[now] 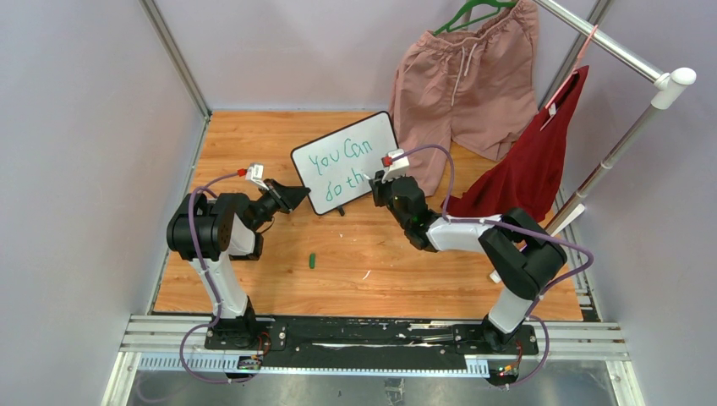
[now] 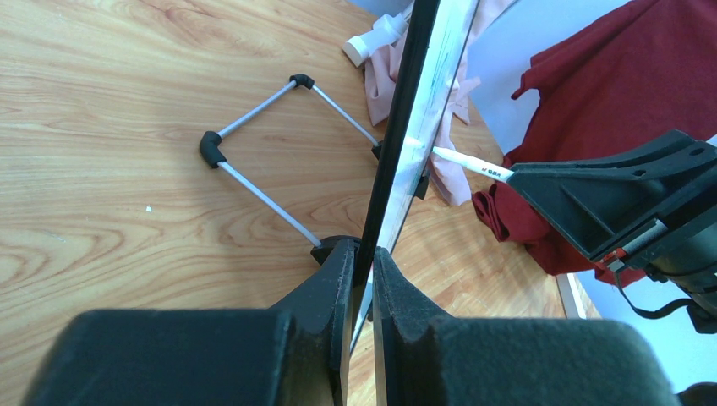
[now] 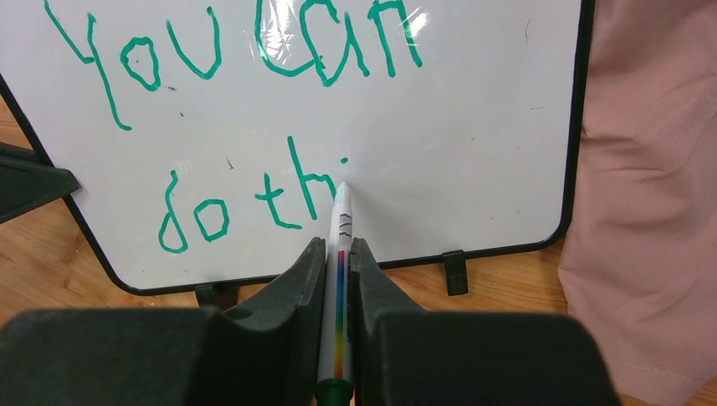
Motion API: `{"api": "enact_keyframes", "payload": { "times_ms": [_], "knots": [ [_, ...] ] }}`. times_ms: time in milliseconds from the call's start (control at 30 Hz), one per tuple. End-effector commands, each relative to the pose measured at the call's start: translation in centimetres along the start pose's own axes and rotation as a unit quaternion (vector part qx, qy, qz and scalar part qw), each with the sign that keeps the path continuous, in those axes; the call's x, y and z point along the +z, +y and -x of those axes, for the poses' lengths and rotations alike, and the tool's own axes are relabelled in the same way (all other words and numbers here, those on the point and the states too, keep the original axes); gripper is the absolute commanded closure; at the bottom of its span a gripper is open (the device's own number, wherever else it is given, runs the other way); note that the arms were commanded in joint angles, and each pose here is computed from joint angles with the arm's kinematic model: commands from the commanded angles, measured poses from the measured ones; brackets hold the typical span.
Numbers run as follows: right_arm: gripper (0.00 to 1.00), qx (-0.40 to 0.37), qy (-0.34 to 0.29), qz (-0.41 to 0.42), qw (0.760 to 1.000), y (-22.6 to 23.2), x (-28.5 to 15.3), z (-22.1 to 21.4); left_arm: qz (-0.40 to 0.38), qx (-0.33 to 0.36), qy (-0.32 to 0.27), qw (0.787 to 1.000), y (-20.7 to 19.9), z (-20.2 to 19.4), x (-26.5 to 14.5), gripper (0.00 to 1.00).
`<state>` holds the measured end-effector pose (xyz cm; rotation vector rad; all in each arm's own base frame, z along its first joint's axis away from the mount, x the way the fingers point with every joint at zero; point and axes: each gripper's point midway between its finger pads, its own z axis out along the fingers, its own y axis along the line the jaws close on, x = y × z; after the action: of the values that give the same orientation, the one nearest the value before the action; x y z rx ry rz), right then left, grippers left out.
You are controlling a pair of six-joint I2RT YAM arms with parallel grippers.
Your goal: Write a sentence on the whiteboard
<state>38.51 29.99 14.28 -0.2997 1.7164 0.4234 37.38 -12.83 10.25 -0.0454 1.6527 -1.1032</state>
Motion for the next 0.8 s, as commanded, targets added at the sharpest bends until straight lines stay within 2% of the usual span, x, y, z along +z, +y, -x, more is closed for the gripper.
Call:
{"api": "enact_keyframes", "payload": {
  "times_ms": [0, 433, 767],
  "knots": [
    [1.0, 0.002, -0.035, -0.001, 0.999, 0.6, 0.7, 2.3, 0.0, 0.006, -0.004, 1.0, 0.2, -0.2, 0.0, 1.0],
    [1.0, -0.001, -0.036, -0.005, 0.999, 0.4, 0.9, 2.4, 0.001, 0.007, -0.004, 1.0, 0.2, -0.2, 0.0, 1.0],
    [1.0, 0.001, -0.018, -0.013, 1.0, -0.1, 1.1, 0.8, 0.001, 0.007, -0.004, 1.0, 0.2, -0.2, 0.0, 1.0]
  ]
}}
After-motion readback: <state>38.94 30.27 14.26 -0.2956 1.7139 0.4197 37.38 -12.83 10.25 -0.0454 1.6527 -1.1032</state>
